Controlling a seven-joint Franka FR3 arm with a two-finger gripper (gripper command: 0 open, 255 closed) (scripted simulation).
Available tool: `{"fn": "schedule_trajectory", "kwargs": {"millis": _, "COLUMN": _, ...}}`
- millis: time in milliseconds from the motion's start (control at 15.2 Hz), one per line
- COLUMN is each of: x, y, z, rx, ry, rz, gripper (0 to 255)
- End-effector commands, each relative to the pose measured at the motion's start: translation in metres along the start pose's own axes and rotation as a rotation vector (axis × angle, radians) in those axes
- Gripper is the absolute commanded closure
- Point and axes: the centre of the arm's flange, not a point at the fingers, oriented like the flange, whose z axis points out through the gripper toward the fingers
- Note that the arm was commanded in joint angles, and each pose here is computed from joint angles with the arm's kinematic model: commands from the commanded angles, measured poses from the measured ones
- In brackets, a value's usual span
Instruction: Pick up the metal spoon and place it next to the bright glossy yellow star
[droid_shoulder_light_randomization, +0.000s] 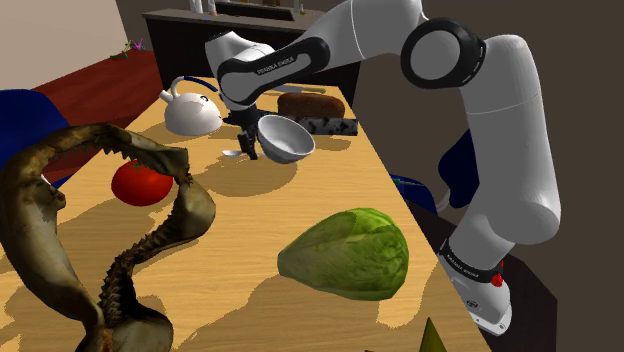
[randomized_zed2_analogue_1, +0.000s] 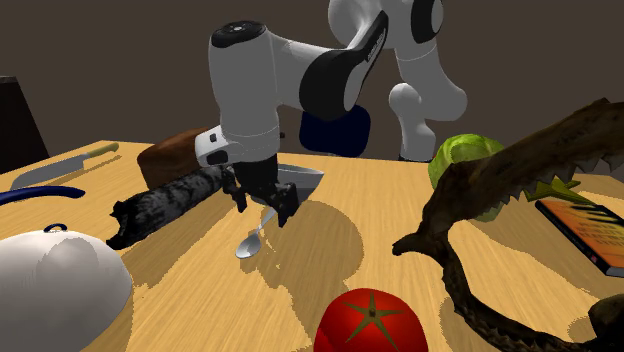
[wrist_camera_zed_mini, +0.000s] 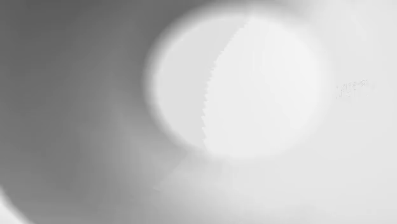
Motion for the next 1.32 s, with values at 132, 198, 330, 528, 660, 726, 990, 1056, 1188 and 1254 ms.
{"fn": "schedule_trajectory", "kwargs": {"millis": 132, "x": 0.0, "y": -0.001, "z": 0.005, "rx": 0.0, "ry": -0.001, "rz": 0.0, "gripper": 0}}
{"fn": "schedule_trajectory", "kwargs": {"millis": 198, "x": 0.0, "y": -0.001, "z": 0.005, "rx": 0.0, "ry": -0.001, "rz": 0.0, "gripper": 0}}
{"fn": "schedule_trajectory", "kwargs": {"millis": 330, "x": 0.0, "y": -0.001, "z": 0.005, "rx": 0.0, "ry": -0.001, "rz": 0.0, "gripper": 0}}
{"fn": "schedule_trajectory", "kwargs": {"millis": 528, "x": 0.0, "y": -0.001, "z": 0.004, "rx": 0.0, "ry": -0.001, "rz": 0.0, "gripper": 255}}
{"fn": "schedule_trajectory", "kwargs": {"millis": 660, "x": 0.001, "y": 0.0, "z": 0.005, "rx": 0.0, "ry": -0.001, "rz": 0.0, "gripper": 255}}
{"fn": "schedule_trajectory", "kwargs": {"millis": 726, "x": 0.001, "y": 0.0, "z": 0.005, "rx": 0.0, "ry": -0.001, "rz": 0.0, "gripper": 255}}
{"fn": "schedule_trajectory", "kwargs": {"millis": 990, "x": 0.001, "y": 0.0, "z": 0.005, "rx": 0.0, "ry": -0.001, "rz": 0.0, "gripper": 255}}
{"fn": "schedule_trajectory", "kwargs": {"millis": 1056, "x": 0.0, "y": 0.0, "z": 0.005, "rx": 0.0, "ry": -0.001, "rz": 0.0, "gripper": 255}}
{"fn": "schedule_trajectory", "kwargs": {"millis": 1188, "x": -0.002, "y": 0.0, "z": 0.0, "rx": 0.0, "ry": -0.001, "rz": 0.0, "gripper": 255}}
{"fn": "schedule_trajectory", "kwargs": {"millis": 1254, "x": -0.003, "y": 0.0, "z": -0.005, "rx": 0.0, "ry": -0.001, "rz": 0.0, "gripper": 255}}
